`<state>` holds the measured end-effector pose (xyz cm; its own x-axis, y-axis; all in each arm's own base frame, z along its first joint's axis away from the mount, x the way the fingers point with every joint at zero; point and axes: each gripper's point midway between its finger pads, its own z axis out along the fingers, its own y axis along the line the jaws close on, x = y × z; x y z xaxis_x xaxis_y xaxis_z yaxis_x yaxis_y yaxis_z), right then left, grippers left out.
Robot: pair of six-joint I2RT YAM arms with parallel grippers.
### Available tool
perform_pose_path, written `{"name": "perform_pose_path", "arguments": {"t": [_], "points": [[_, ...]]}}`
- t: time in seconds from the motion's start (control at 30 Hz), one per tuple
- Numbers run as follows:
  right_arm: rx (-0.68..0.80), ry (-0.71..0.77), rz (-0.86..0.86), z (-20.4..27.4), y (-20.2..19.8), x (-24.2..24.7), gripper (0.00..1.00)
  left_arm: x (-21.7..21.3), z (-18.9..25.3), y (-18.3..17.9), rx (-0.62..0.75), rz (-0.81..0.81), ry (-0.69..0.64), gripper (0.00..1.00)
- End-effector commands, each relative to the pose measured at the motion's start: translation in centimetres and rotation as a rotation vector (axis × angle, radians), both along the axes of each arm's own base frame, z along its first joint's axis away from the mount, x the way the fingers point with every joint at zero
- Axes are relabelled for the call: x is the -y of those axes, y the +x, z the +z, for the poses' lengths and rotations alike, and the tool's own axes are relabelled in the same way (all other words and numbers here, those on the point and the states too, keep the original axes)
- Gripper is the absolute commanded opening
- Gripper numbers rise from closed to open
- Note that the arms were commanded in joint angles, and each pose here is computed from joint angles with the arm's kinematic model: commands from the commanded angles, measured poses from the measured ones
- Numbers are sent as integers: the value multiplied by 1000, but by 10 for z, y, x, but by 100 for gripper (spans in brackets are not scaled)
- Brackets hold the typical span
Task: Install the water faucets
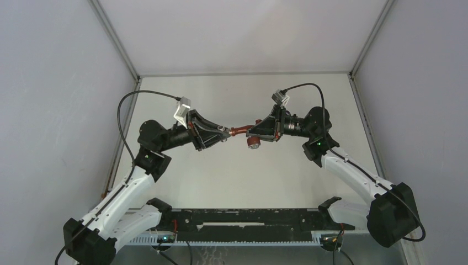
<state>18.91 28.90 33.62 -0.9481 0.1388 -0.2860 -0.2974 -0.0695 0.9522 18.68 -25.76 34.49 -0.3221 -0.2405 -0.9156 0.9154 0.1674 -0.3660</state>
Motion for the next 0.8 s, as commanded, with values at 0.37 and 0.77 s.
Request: {"name": "perform_pose_path", "arguments": {"t": [0.37, 0.77], "points": [[-2, -35, 29, -3, -9, 4, 55, -6, 5, 18, 19, 111, 5, 0], [8, -87, 67, -13, -26, 7, 72, -9, 6, 22, 23, 149, -15, 0]]}}
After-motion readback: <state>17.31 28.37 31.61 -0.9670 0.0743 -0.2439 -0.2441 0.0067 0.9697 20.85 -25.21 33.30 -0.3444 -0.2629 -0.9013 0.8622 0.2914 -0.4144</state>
